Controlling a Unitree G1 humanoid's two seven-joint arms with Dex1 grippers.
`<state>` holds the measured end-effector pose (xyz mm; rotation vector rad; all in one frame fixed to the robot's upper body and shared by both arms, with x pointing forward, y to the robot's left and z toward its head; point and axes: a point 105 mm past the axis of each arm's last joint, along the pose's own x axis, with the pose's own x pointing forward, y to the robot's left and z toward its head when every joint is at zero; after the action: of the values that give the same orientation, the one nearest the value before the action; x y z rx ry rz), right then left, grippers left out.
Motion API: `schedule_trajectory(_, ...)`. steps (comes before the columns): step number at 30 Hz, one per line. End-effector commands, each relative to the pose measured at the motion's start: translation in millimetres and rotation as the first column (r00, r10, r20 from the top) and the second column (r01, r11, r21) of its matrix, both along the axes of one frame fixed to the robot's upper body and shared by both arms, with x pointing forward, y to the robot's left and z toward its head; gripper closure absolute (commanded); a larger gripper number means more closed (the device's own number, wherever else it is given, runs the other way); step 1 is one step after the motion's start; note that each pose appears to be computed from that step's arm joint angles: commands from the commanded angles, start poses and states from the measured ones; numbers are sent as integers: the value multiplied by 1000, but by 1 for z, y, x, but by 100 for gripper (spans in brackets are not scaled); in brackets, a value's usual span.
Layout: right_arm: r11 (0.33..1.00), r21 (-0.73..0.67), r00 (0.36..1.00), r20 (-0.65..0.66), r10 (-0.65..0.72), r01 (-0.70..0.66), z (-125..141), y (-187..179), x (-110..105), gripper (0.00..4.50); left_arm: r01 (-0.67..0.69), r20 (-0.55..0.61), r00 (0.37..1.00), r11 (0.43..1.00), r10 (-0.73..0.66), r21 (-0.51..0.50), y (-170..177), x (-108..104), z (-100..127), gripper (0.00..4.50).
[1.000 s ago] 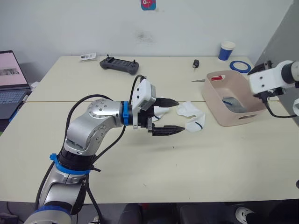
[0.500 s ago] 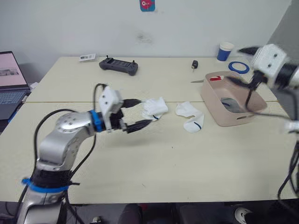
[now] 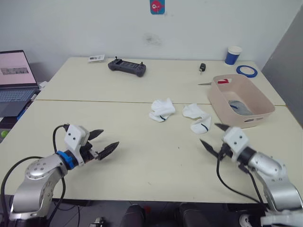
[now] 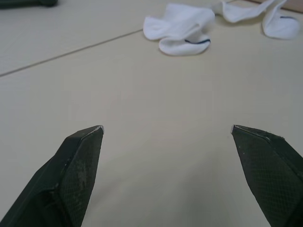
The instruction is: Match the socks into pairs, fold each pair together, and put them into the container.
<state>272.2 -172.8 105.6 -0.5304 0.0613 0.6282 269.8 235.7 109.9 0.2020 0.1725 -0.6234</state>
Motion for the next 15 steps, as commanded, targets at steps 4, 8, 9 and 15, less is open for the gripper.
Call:
schedule_trajectory(4, 1000, -22, 998, 53, 23, -22, 8, -6, 10, 13, 151, 78, 985, 986, -157, 67, -24, -9, 23, 0)
schedule_trajectory(8, 999, -30, 998, 60, 35, -34, 7, -2, 31, 13, 273, 46, 959, 955, -280, 114, -41, -15, 26, 0)
schedule_trajectory(9, 998, -38, 997, 57, 48, -46, 6, 0, 36, 13, 292, 50, 953, 948, -300, 126, -45, -15, 28, 0)
schedule_trajectory(15, 992, -94, 997, -9, 80, -80, -13, 4, 64, 13, 402, 39, 911, 905, -410, 137, -71, -20, 38, 0)
